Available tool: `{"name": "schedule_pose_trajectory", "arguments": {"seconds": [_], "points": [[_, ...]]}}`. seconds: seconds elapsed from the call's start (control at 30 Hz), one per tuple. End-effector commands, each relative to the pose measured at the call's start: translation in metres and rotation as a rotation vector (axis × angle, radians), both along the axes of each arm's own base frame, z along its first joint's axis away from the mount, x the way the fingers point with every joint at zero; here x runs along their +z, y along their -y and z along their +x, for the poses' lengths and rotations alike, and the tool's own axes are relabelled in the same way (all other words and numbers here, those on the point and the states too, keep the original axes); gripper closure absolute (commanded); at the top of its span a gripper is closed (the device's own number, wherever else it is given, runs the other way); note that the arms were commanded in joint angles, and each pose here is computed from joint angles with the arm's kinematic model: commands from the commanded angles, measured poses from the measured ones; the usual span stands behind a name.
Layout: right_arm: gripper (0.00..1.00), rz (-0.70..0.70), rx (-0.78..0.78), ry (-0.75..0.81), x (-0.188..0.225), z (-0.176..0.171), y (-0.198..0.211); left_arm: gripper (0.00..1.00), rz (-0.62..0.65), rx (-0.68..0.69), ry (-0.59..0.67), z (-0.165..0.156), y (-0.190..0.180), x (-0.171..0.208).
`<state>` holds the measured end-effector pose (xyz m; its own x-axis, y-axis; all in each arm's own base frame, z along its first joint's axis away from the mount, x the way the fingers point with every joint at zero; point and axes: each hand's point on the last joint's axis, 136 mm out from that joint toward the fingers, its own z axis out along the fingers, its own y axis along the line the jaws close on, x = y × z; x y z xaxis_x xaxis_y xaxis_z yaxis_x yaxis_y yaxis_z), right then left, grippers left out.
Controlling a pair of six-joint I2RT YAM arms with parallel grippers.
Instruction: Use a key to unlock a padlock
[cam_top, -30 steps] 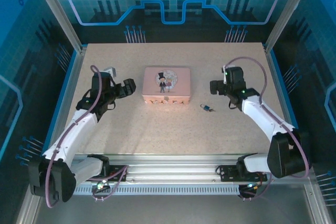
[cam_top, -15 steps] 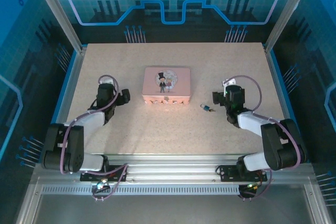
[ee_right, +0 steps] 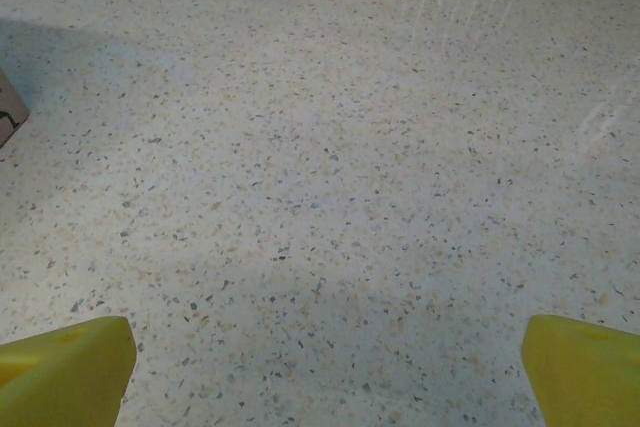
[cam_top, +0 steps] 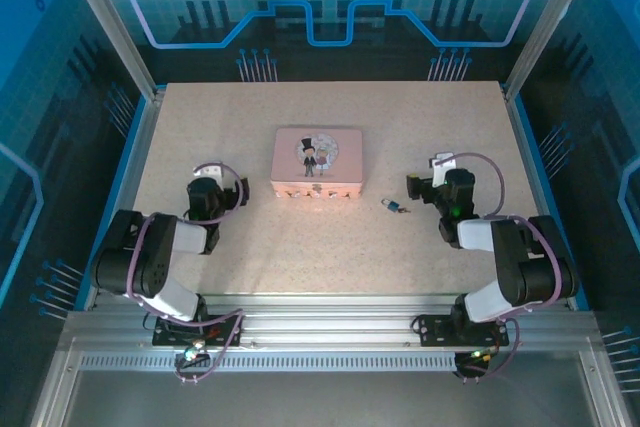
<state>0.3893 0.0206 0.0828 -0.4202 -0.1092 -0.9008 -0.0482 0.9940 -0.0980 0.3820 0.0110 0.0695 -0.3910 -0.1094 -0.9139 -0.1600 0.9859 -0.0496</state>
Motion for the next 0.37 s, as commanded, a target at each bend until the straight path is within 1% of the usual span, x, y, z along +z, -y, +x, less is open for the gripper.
{"name": "schedule_pose_trajectory", "arguments": {"seconds": [0.0, 0.1, 0.17, 0.33], "points": [[0.00, 0.013, -0.019, 0.050, 0.013, 0.007, 0.001, 0.01, 0.046, 0.022, 0.105, 0.012, -0.003, 0.028], [0.00, 0.022, -0.008, 0.047, 0.012, 0.008, 0.001, 0.01, 0.051, 0.022, 0.107, 0.012, -0.002, 0.029], [0.00, 0.051, 0.087, 0.023, 0.010, 0.009, -0.011, 0.01, 0.059, 0.022, 0.114, 0.011, -0.001, 0.029], [0.00, 0.046, 0.088, 0.029, 0.011, 0.008, -0.012, 0.01, 0.062, 0.013, 0.116, 0.011, 0.001, 0.029]]}}
